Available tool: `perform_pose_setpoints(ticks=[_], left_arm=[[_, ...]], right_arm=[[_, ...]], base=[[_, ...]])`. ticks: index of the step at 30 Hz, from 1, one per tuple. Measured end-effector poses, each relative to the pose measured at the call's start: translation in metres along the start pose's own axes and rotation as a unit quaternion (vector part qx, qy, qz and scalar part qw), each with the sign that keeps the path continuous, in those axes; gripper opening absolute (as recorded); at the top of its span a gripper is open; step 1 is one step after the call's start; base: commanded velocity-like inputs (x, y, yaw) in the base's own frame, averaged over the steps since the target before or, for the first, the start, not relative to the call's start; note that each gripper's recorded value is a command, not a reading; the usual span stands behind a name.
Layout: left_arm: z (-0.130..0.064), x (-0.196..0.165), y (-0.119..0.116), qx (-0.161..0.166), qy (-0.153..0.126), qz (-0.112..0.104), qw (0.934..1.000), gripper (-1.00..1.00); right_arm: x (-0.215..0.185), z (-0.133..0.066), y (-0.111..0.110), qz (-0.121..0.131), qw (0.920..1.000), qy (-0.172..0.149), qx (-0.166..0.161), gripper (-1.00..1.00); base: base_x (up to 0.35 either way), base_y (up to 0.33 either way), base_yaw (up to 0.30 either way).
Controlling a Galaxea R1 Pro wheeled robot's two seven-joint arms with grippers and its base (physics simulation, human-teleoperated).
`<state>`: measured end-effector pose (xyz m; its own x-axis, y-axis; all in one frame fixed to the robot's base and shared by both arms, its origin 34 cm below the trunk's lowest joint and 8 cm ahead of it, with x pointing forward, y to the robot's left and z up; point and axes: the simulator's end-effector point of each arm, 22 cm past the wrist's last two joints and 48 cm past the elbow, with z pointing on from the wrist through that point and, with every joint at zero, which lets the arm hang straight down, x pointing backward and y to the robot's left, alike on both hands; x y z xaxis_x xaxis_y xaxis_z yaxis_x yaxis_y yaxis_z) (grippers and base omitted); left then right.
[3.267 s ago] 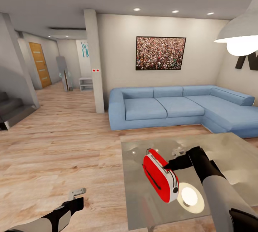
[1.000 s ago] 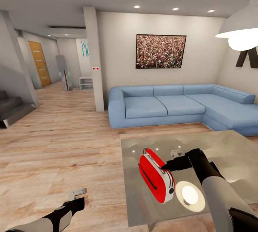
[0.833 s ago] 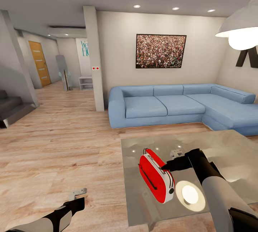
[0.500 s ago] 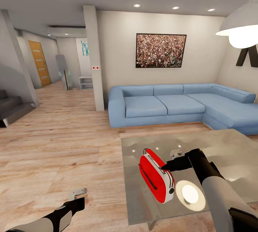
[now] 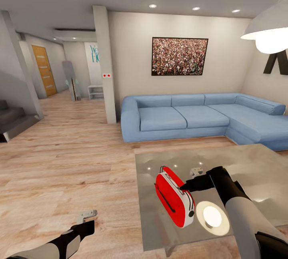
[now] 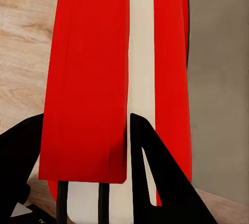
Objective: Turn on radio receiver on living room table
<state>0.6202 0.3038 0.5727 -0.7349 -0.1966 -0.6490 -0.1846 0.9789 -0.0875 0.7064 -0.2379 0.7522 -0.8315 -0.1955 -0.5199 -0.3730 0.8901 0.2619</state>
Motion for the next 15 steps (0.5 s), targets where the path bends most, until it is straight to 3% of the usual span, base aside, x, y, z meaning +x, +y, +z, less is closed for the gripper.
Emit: perform_pose_setpoints(ticks=[15], left_arm=[[0.019,0.019,0.003,0.0,0.0,0.0,1.0,-1.0]], right_arm=[[0.017,0.022,-0.007,-0.001,1.0,0.003,0.001,-1.0]], base=[[0.0,0.0,0.0]])
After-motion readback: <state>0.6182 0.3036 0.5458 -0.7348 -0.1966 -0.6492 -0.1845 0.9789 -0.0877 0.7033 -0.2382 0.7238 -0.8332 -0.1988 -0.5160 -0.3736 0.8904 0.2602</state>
